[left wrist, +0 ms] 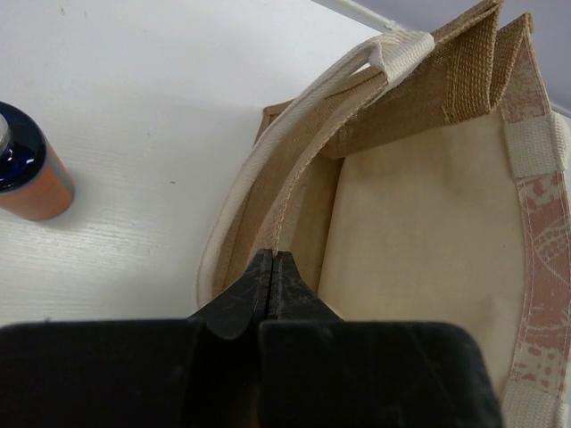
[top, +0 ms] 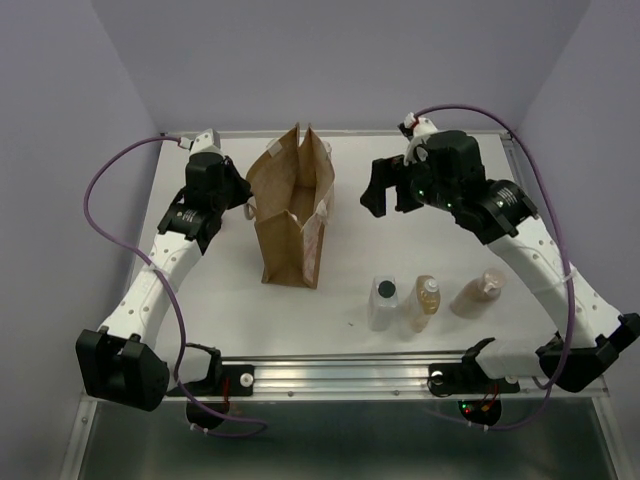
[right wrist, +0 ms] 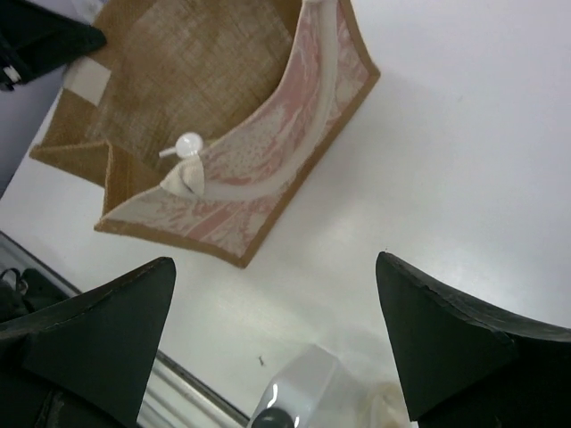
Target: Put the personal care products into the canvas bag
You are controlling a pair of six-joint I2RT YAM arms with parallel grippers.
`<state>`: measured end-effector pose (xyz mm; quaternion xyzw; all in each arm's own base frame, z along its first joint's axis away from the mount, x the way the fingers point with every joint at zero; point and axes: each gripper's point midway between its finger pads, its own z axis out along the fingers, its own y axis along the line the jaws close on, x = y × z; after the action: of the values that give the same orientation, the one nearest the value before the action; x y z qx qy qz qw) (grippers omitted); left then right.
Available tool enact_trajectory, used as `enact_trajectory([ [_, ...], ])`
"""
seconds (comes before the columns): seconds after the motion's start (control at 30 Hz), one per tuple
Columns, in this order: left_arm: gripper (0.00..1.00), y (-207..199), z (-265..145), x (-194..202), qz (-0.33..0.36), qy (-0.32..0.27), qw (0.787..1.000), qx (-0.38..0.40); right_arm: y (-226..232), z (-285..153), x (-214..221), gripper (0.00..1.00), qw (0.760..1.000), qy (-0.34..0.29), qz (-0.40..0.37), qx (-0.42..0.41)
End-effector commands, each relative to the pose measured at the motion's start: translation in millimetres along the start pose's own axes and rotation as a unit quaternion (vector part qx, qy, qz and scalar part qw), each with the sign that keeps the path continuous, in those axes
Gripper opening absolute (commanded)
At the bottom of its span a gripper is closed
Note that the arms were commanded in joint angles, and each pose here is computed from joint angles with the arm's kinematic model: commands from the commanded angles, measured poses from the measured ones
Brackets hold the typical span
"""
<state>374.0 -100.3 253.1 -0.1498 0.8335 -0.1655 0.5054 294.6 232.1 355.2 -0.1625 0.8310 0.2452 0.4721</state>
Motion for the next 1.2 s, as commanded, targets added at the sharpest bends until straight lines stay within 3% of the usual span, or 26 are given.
enact_trajectory([
  [0.0,0.00,-11.4,-10.5,-22.5,0.003,-0.037,0.999,0.021,-6.5,5.0,88.1,1.00,0.986,0.159,0.040,0.024],
  [0.17,0.00,-7.1,-12.7,-22.2,0.002,-0.042,0.999,0.014,-9.7,-9.9,139.1,1.00,0.964,0.250,0.059,0.063],
  [0.63,0.00,-1.4,-16.9,-18.4,-0.005,-0.047,0.999,0.006,0.4,-14.7,215.7,1.00,0.939,0.330,0.061,0.078],
  [0.77,0.00,-2.4,-14.7,-14.6,-0.006,-0.040,0.999,0.010,2.7,-15.1,235.6,0.95,0.927,0.359,0.052,0.090],
  [0.83,0.00,-3.0,-13.3,-12.1,-0.007,-0.035,0.999,0.012,-4.1,-14.6,238.2,0.88,0.926,0.357,0.048,0.115],
  [0.9,0.00,-4.4,-12.9,-10.0,-0.007,-0.030,0.999,0.017,-13.1,-13.5,236.8,0.65,0.925,0.350,0.046,0.144],
  [0.93,0.00,-4.4,-12.9,-10.0,-0.007,-0.030,0.999,0.017,-15.7,-13.3,236.1,0.65,0.925,0.346,0.044,0.151],
  [1.03,0.00,-5.1,-13.5,-11.1,-0.003,-0.032,0.999,0.018,-16.2,-11.5,234.2,0.30,0.925,0.344,0.046,0.156],
  [1.1,0.00,-4.9,-14.3,-12.6,0.000,-0.034,0.999,0.018,-13.1,-9.0,229.9,0.17,0.930,0.335,0.044,0.145],
  [1.13,0.00,-5.3,-14.5,-13.1,0.003,-0.034,0.999,0.019,-13.0,-7.8,226.9,0.03,0.932,0.330,0.039,0.143],
  [1.17,0.00,-5.4,-14.8,-13.6,0.009,-0.035,0.999,0.020,-12.1,-6.9,220.7,0.01,0.936,0.322,0.034,0.140],
])
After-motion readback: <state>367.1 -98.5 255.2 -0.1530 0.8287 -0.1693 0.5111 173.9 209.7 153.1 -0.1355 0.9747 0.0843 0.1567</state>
